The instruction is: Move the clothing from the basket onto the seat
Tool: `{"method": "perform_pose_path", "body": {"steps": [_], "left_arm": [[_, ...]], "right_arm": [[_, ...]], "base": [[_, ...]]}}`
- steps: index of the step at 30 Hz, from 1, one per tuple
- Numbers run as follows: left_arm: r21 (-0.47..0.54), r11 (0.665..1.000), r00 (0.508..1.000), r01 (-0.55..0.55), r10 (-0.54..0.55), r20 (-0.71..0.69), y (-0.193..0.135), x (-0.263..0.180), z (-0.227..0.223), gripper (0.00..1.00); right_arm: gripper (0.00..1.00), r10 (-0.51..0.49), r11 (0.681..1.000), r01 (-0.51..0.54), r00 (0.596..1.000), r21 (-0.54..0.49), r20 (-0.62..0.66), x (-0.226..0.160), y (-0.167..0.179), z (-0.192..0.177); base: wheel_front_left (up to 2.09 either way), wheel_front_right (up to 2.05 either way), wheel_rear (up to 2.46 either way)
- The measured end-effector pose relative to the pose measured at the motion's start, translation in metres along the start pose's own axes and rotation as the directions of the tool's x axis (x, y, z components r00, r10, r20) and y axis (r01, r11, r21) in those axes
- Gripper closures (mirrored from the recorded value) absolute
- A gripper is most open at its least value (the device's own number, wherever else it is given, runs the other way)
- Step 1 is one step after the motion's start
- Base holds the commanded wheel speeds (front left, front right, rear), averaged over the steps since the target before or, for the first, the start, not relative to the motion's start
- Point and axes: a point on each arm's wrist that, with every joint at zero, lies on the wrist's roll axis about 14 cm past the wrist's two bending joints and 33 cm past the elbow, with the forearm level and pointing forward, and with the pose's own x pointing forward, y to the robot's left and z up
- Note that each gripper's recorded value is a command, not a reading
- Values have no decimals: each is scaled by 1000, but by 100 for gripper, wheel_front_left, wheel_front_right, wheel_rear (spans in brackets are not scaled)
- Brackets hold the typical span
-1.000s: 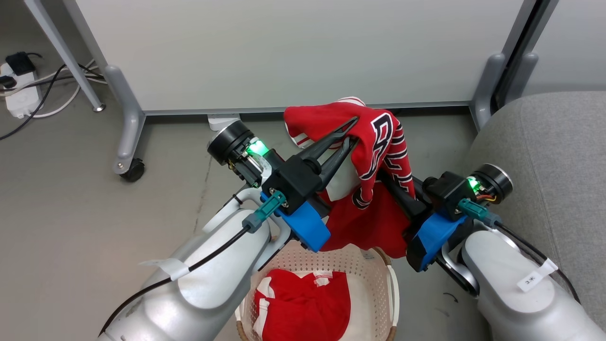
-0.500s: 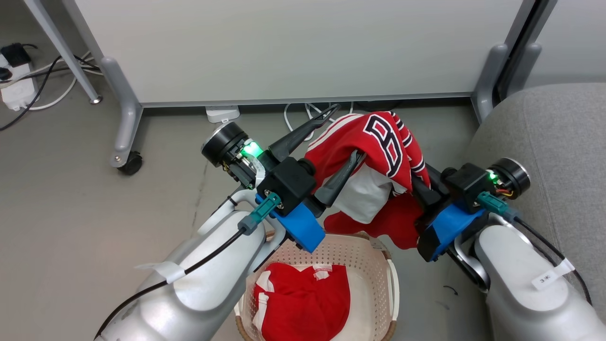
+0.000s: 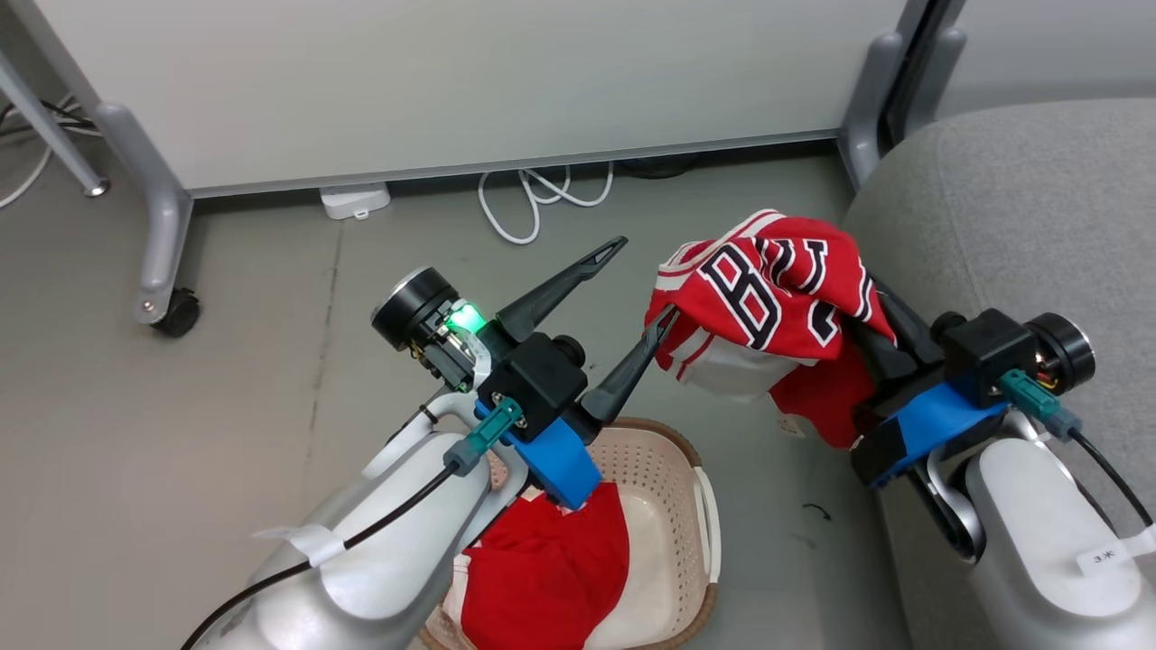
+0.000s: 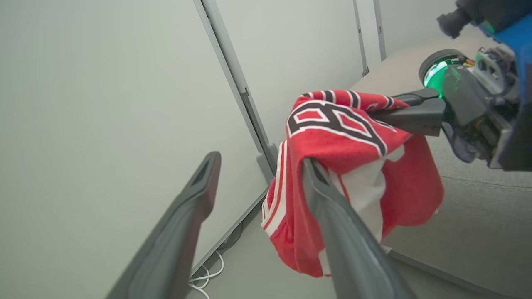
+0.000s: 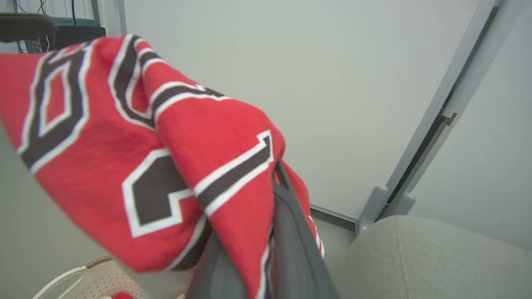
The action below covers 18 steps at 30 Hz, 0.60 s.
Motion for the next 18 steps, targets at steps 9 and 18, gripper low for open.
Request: {"method": "perform_pose_path", "body": {"steps": [9, 18], "left_arm": [[-42, 995, 996, 92, -92, 1, -27, 20, -13, 0], [-69, 977, 979, 202, -200, 27, -59, 41, -16, 0]], "right_arm": [[100, -145, 989, 145, 989, -4, -12, -27, -43, -6], [100, -276, 961, 275, 961, -16, -24, -63, -78, -7]], "base": [[0, 0, 0], [0, 0, 0]]}}
